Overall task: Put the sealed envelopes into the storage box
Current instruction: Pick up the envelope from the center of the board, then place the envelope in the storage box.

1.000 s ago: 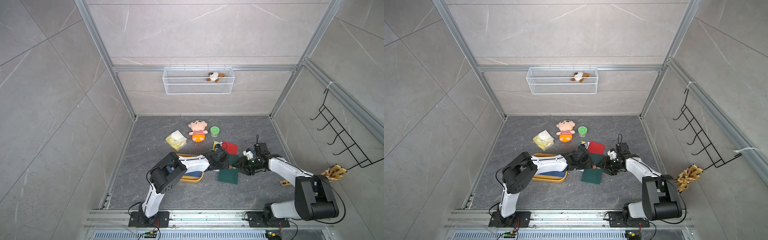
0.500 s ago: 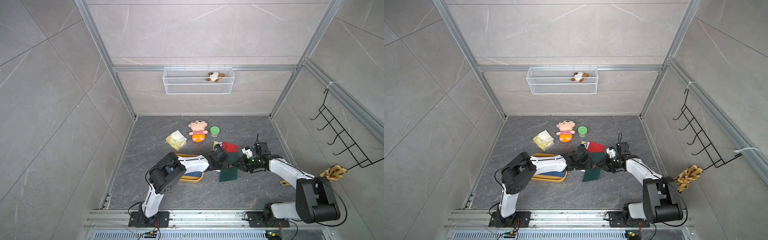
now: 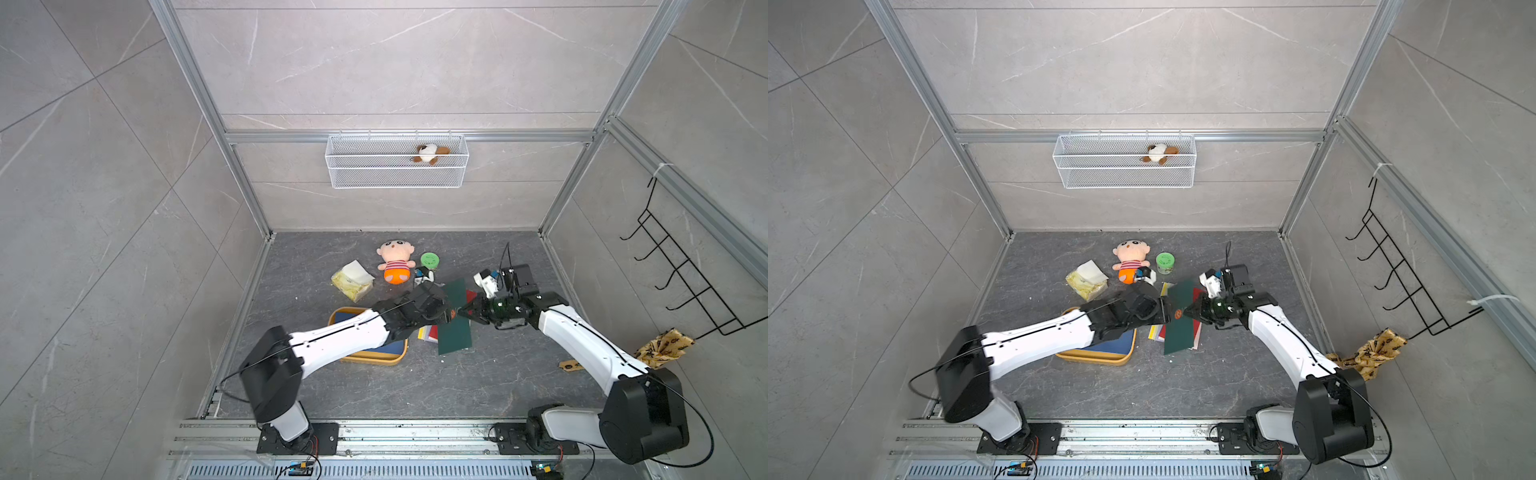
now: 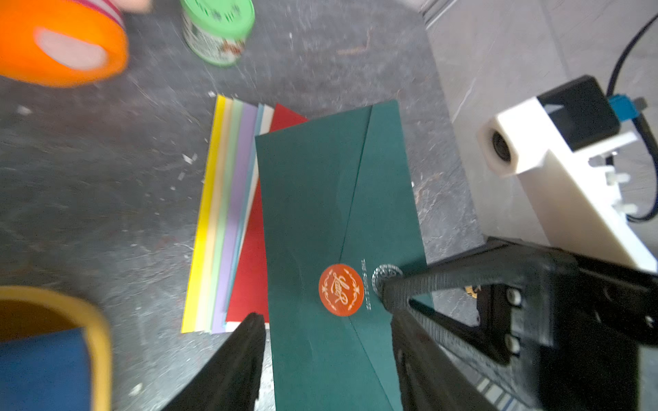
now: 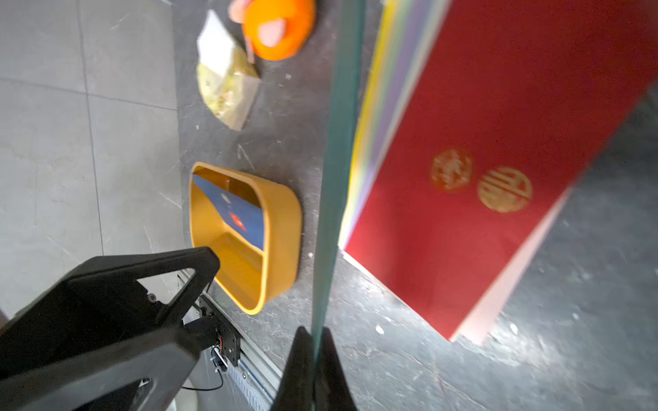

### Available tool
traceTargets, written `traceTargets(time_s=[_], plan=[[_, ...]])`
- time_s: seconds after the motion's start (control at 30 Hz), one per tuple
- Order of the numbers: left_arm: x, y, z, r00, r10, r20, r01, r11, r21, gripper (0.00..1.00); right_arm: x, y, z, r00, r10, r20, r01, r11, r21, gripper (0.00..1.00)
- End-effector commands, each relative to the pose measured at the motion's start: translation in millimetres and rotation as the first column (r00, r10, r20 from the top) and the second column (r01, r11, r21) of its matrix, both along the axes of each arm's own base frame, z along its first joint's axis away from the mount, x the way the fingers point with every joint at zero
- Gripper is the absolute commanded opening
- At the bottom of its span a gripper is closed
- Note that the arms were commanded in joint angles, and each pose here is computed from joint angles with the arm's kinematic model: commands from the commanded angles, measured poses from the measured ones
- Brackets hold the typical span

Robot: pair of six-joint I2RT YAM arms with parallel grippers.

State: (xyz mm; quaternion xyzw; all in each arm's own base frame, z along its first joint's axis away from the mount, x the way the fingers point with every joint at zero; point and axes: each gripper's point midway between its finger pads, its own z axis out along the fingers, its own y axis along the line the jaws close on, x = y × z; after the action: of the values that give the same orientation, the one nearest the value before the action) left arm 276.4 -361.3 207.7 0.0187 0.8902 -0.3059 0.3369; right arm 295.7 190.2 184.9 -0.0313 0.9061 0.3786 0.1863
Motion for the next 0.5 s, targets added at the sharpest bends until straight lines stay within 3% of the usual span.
traceTargets(time_s=[0.0,0.1,0.27,0.47], plan=[[12.5,83.0,-0.4,0.987,0.153,0.040,-0.157,0.983,0.100,0.63,-0.4,24.6,31.4,0.981,0.150,0.122,-0.135,0.983,-0.125,0.00],[10.2,154.0,-3.7,0.960,0.277,0.042,-0.280,0.951,0.129,0.64,8.1,52.7,37.6,0.944,0.298,0.140,-0.248,0.924,-0.292,0.00],[-3.4,259.5,-0.2,0.881,0.468,0.074,-0.474,0.869,0.145,0.66,4.6,124.6,39.1,0.776,0.613,0.148,-0.497,0.739,-0.454,0.00],[-20.1,311.1,20.9,0.818,0.549,0.174,-0.576,0.785,0.228,0.67,8.7,180.9,22.1,0.626,0.776,0.070,-0.624,0.553,-0.551,0.00]])
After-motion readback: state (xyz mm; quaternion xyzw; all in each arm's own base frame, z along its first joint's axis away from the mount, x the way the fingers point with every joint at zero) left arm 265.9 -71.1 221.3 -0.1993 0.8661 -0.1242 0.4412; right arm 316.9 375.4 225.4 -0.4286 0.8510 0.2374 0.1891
